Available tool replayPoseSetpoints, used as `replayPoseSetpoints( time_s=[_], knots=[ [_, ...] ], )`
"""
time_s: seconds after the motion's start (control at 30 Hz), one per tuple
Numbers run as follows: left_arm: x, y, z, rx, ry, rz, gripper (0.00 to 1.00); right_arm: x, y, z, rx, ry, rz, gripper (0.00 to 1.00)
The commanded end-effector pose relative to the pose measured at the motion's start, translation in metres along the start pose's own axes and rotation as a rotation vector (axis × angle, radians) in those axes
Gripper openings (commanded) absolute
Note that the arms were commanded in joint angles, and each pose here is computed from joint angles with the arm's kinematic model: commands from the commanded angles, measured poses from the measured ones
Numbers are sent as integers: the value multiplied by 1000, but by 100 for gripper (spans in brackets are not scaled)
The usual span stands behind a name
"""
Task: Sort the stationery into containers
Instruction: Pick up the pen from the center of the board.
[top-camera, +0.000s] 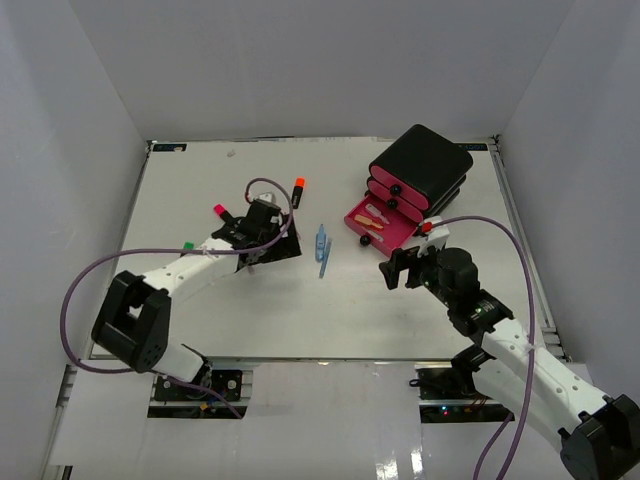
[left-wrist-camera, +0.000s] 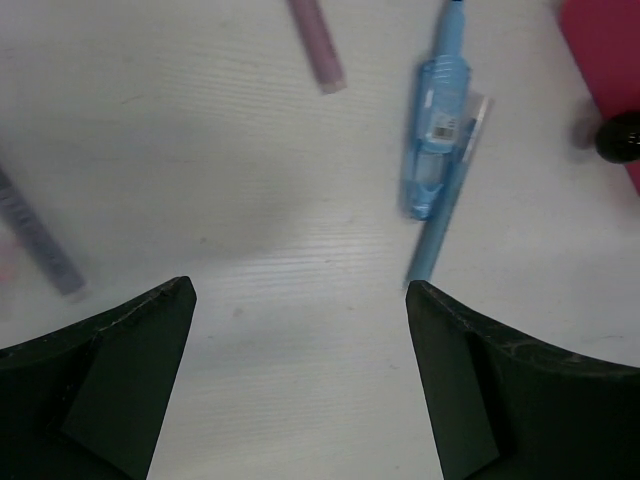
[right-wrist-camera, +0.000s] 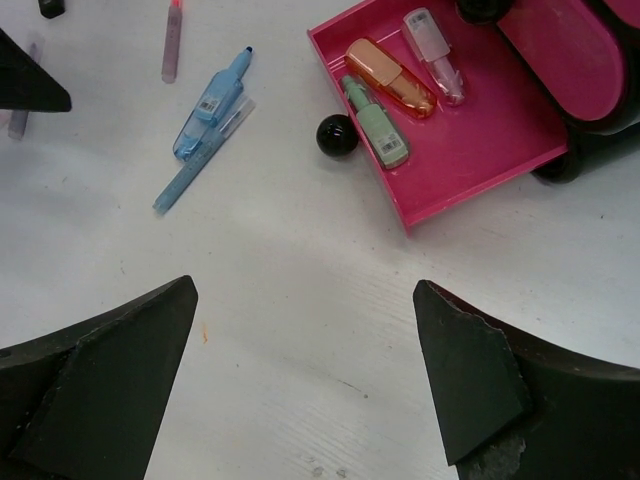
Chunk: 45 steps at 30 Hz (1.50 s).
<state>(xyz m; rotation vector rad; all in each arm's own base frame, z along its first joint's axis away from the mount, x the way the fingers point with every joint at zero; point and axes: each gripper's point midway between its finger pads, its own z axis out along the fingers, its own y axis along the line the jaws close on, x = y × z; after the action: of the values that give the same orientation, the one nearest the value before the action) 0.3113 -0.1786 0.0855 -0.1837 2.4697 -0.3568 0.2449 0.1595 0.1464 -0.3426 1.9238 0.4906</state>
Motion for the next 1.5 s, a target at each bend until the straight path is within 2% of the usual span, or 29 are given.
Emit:
replayPoseSetpoints(
  time_s=[0.0,0.17,0.37,0.6,0.97,1.47],
  knots=[
    [-15,-33,8,3,-55,-15,98,-10,0,3,3,-53,17,96],
    [-24,-65,30,-23,-85,0,94,0,2,5,-17,-42,14,96],
    [-25,-90,53,-48,-101,61,82,2,3,5,-30,-54,7,96],
    [-14,-91,70,-85,-91,105,68,7,6,6,-51,-41,0,96],
    [3,-93,83,-82,-57,140,62,12,10,8,-72,-25,-2,96],
    [18,-90,82,-74,-27,178,61,16,9,9,-70,-12,-3,96]
  ],
)
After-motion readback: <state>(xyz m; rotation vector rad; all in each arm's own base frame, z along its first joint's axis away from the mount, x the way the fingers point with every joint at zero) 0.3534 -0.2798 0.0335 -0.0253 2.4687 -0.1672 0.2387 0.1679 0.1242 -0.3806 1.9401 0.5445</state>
